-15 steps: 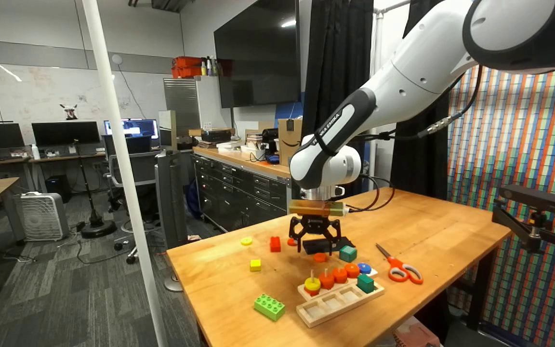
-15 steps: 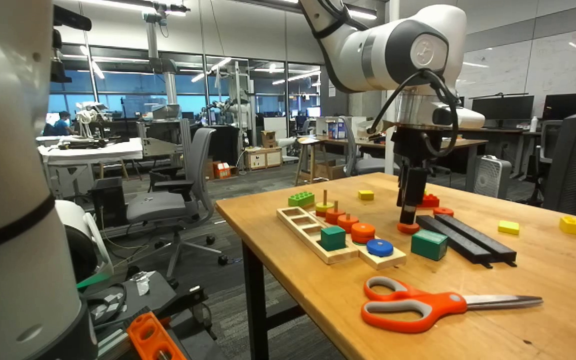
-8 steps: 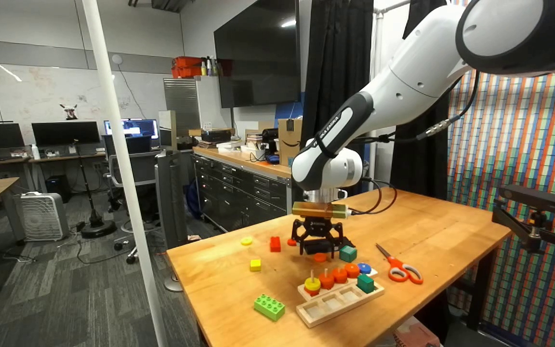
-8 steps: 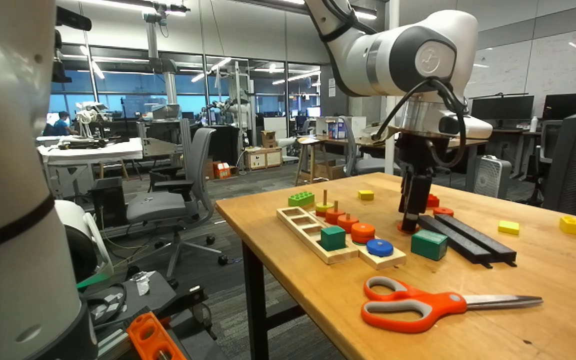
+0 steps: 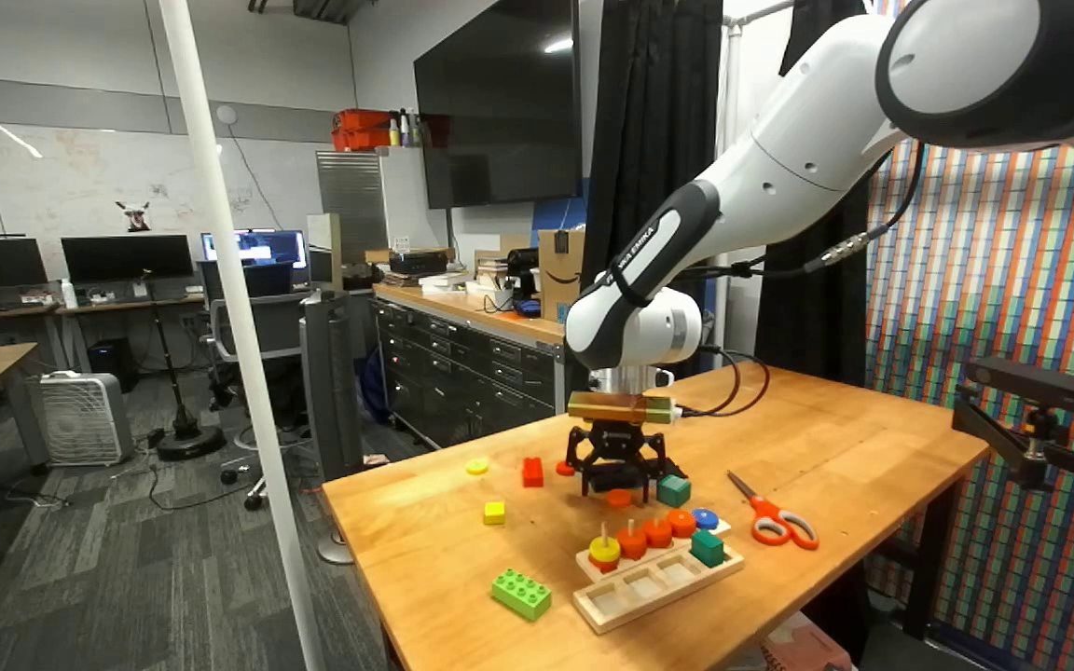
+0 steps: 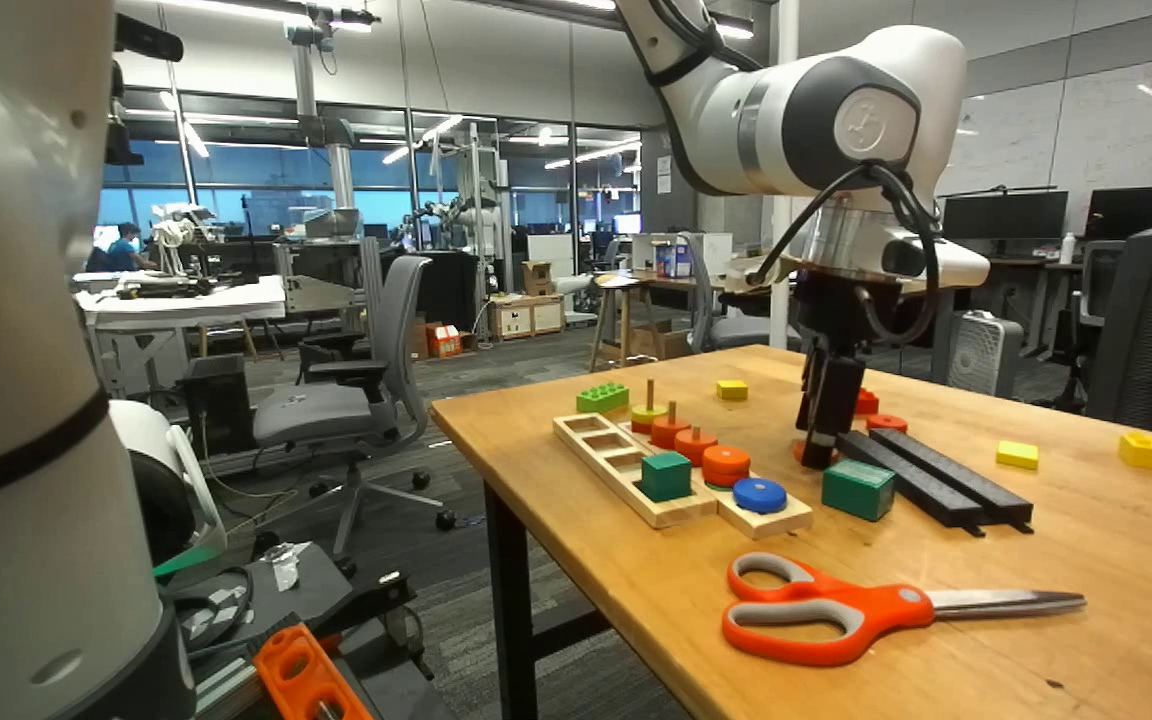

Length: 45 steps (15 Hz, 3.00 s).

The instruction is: Move the round orange block near the black object to the top of round yellow block on the wooden board

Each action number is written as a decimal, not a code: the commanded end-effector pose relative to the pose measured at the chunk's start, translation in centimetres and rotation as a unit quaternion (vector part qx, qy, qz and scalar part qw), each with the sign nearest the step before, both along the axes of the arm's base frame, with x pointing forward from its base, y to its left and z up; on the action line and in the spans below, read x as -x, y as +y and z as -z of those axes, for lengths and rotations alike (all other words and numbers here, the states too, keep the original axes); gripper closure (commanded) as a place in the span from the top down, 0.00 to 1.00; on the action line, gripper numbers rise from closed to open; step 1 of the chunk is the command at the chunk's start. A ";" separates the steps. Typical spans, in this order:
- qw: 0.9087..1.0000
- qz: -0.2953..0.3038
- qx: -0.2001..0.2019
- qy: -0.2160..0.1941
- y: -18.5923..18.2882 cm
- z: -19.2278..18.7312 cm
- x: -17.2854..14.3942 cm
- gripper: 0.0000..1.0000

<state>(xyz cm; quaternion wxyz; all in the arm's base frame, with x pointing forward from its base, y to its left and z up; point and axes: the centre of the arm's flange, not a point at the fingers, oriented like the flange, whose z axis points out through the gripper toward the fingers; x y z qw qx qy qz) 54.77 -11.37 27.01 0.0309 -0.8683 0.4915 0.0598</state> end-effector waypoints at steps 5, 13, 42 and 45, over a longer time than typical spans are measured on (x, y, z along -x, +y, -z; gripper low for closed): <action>1.000 -0.011 -0.013 -0.004 -0.8 -0.3 -1.1 0.42; 1.000 -0.012 -0.002 -0.014 -0.8 -2.6 -0.6 0.18; 0.952 -0.292 -0.087 0.030 12.3 -9.1 6.9 0.17; 0.954 -0.288 -0.083 0.030 12.1 -8.0 6.3 0.17</action>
